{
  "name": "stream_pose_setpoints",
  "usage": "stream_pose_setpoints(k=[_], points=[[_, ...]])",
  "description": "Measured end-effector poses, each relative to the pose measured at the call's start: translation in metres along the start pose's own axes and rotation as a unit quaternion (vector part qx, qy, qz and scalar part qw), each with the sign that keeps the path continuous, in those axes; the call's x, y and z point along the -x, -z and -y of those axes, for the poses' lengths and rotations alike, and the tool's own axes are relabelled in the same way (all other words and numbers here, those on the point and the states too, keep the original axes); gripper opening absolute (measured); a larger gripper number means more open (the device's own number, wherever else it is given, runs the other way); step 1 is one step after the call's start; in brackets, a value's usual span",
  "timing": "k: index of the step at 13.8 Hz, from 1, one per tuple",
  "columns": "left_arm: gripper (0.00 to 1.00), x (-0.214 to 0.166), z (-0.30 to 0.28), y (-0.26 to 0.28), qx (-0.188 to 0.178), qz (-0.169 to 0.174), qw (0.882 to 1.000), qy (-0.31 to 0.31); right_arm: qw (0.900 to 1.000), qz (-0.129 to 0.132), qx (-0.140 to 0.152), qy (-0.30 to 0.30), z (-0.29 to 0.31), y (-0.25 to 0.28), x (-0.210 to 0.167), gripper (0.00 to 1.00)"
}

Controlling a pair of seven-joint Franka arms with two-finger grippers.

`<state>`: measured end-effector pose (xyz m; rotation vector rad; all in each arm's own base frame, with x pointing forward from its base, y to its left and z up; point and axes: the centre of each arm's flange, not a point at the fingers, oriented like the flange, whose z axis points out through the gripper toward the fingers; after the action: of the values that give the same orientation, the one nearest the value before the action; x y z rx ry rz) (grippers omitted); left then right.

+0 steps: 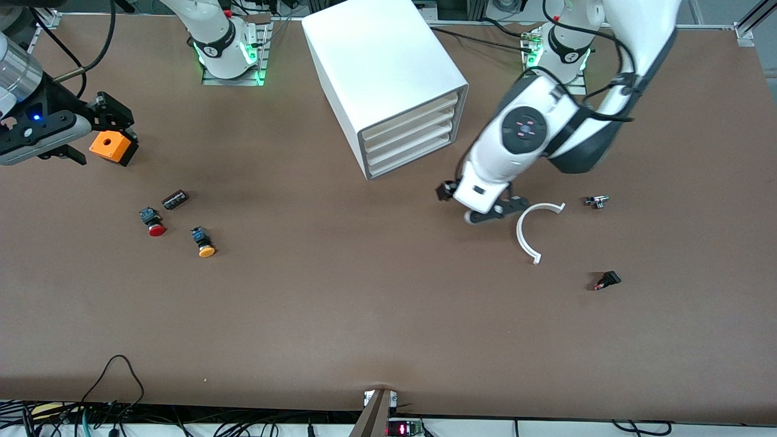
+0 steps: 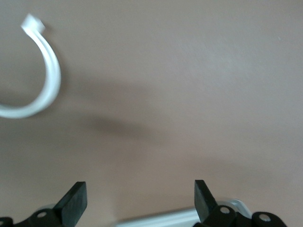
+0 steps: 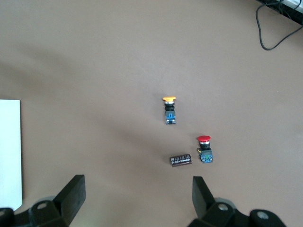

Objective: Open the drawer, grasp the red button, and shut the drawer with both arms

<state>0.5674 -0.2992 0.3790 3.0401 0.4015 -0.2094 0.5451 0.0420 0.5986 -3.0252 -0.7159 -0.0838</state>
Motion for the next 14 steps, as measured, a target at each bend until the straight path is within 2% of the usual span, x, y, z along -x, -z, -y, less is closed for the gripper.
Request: stream_pose_setpoints(k=[2,7,10,14], points=[[1.00,-0.026,0.037,0.018,0.006,0.000,1.000,-0.028,1.000,-0.001,0.000,-0.001,-0.003,-0.001,-0.005,1.00],[1.00,-0.059,0.142,0.075,-0.016,0.011,0.998,-0.063,1.000,0.000,0.000,-0.004,-0.012,-0.004,-0.015,1.00],[1.00,-0.065,0.191,0.105,-0.023,0.010,0.997,-0.072,1.000,0.001,0.003,-0.004,-0.014,-0.005,-0.015,1.00],[1.00,-0.049,0.237,0.151,-0.032,0.013,0.997,-0.070,1.000,0.011,0.005,-0.007,-0.018,-0.010,-0.014,1.00]])
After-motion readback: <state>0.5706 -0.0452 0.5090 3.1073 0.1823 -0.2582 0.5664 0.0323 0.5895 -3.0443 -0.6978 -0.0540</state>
